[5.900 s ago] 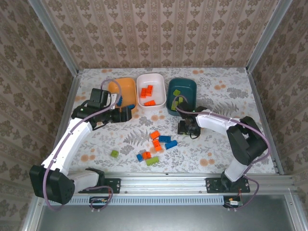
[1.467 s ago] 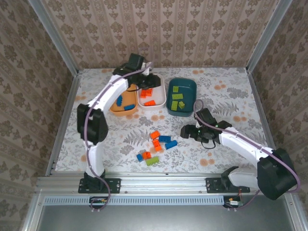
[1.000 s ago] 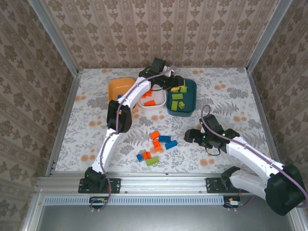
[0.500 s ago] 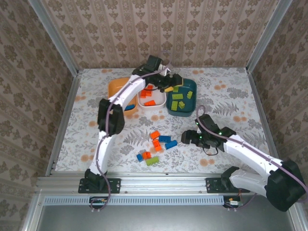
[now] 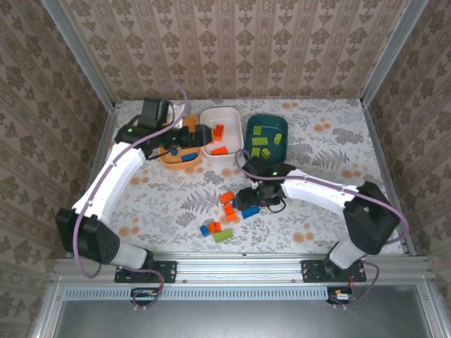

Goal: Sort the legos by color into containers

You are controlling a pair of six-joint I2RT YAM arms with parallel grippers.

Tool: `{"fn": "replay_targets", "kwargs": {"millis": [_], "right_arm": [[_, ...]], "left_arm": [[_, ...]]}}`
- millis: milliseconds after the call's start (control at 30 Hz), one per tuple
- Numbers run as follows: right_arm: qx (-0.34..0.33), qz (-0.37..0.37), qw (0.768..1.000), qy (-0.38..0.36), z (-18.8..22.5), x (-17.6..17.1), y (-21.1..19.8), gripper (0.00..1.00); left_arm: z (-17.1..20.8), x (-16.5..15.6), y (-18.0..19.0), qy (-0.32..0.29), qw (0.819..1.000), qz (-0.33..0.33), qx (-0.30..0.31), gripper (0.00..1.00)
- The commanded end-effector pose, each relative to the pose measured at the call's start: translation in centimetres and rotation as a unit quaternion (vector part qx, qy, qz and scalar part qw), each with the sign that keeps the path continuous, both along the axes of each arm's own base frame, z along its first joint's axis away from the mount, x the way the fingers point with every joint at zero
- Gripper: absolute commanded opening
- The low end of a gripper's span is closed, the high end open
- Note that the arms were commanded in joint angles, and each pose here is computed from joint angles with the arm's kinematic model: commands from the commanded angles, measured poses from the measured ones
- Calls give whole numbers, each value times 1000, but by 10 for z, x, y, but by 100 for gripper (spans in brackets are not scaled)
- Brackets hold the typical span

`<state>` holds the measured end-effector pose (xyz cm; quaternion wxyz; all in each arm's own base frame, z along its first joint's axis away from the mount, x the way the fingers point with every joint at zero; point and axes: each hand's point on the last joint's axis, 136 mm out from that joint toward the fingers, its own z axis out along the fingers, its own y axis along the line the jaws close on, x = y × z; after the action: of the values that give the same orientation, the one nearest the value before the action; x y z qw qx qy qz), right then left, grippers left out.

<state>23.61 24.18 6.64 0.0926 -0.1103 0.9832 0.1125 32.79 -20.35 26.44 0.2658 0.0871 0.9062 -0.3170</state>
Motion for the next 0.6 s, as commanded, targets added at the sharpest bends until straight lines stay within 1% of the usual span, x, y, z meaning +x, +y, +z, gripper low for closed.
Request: {"fn": "replay_targets", "kwargs": {"millis": [0,133,233,400,567], "right_arm": [[-60,40,997,6,-8,-4,-3,88],[-88,55,994,14,-20,-6,0,88],[-98,59,993,17,-24,-7,0,88],[-111,62,992,23,-30,-8,0,87],[-117,58,991,19,-33,-5,0,85]], "left_arm": [[-16,-25,44,4,998,19,57,100],[-29,-44,78,10,996,42,77,100],[-43,-52,93,24,995,54,76,100],[-59,-54,100,41,996,66,53,100],[-68,-52,102,45,995,69,47,100]]}}
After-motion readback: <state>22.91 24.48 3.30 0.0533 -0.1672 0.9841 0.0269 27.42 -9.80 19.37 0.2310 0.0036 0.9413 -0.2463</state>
